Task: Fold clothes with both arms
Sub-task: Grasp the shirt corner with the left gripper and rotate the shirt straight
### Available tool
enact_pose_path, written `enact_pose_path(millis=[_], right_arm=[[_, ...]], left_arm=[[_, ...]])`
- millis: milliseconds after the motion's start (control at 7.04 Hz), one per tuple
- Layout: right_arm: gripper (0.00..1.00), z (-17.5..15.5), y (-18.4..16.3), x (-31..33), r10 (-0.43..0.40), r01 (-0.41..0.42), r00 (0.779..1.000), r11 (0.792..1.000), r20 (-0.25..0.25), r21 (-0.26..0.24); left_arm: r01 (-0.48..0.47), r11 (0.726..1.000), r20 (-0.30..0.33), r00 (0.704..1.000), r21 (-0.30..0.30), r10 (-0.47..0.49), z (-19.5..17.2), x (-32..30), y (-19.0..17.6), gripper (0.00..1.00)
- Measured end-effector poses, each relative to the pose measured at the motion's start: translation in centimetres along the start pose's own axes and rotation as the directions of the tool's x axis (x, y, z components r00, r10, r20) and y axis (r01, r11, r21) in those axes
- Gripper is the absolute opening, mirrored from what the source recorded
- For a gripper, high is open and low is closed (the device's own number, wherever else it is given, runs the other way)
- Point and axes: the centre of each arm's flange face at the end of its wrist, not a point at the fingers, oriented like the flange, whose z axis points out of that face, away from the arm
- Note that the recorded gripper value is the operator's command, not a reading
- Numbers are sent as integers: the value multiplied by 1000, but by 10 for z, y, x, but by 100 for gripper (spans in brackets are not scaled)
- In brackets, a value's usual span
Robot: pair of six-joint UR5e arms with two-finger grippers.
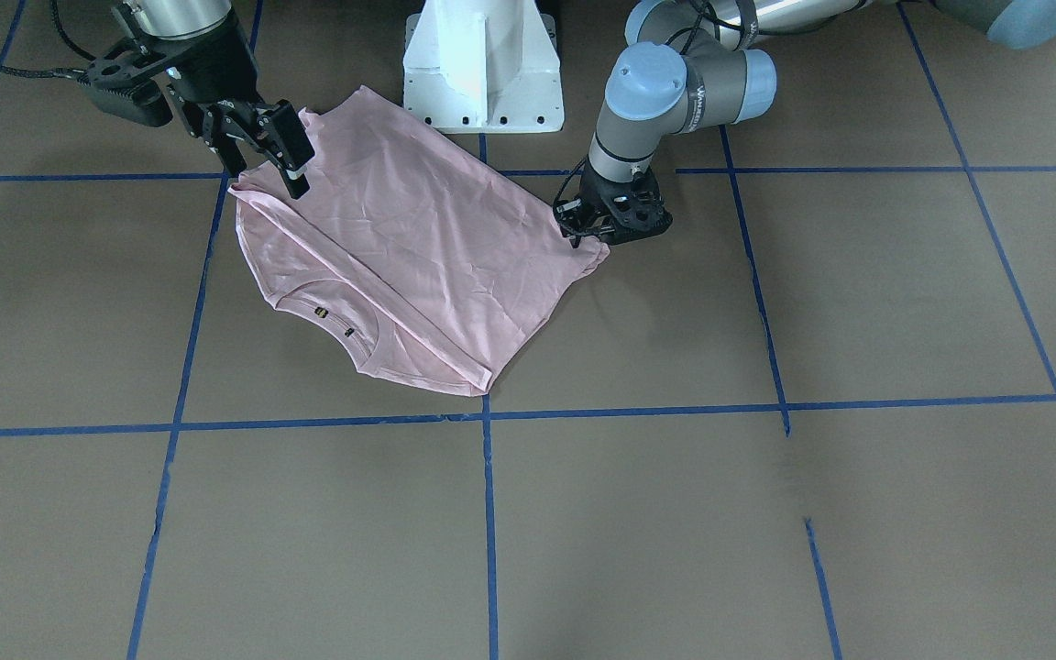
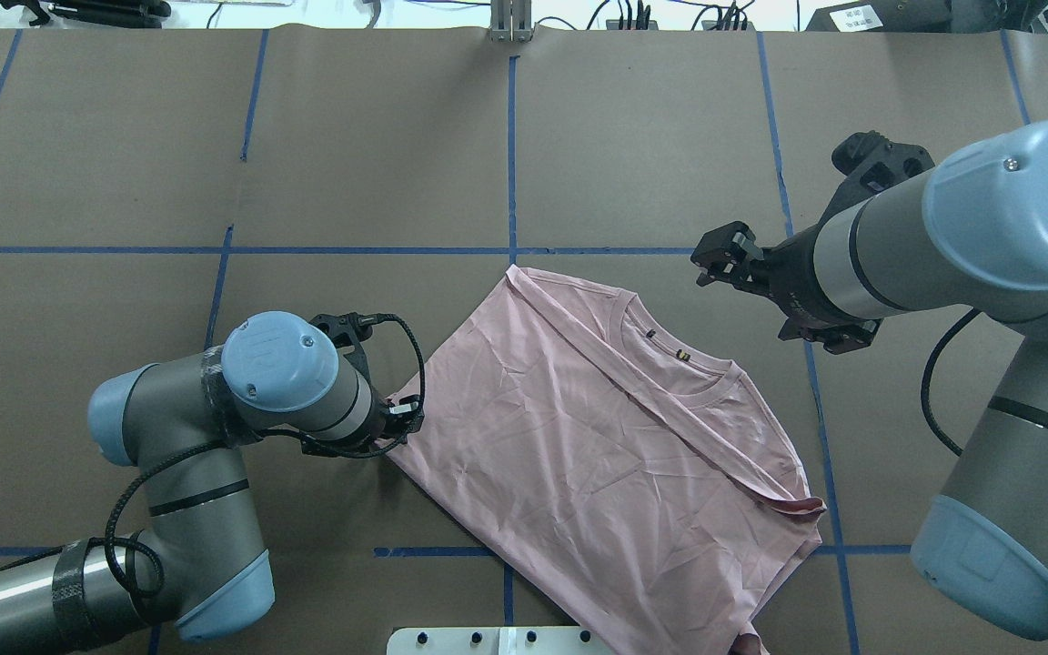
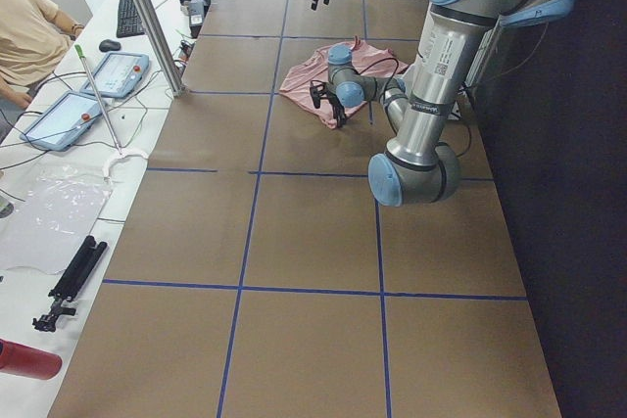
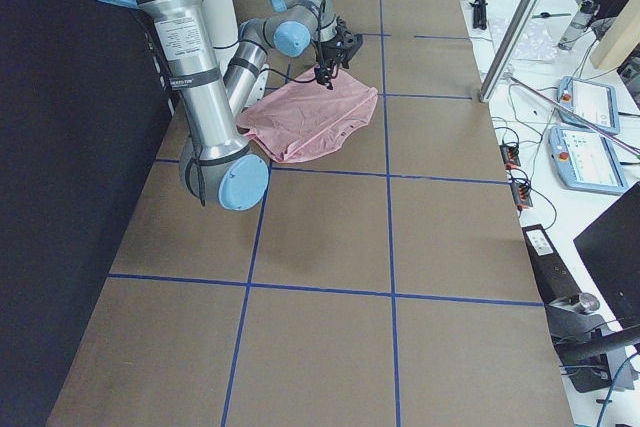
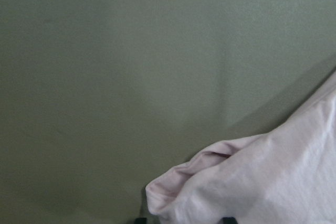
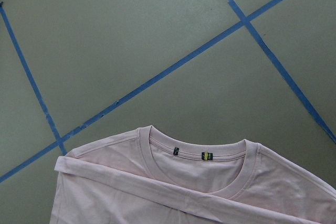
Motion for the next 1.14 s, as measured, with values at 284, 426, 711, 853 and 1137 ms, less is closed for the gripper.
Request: enact_pose_path(millis=[284, 426, 711, 853, 1137], right_arm=[[100, 1, 1, 2, 1, -1, 1000, 1000, -6, -12], [100, 1, 1, 2, 1, -2, 1000, 1000, -7, -13], [100, 0, 1, 3, 1, -1, 1000, 1000, -6, -19], [100, 0, 2, 3, 1, -1, 1000, 1000, -5, -22], [100, -2, 3, 3, 0, -1, 1000, 999, -3, -37]], left_arm=[[0, 1000, -5, 1000, 7, 0, -4, 0, -5, 0], [3, 1000, -13, 1000, 16, -3, -9, 0, -11, 0], [13, 999, -23, 1000, 52, -12, -22, -4, -38, 0], [-12, 995, -20, 1000, 98, 14, -28, -8, -60, 0], [-53, 967, -39, 997, 249, 65, -38, -12, -132, 0]])
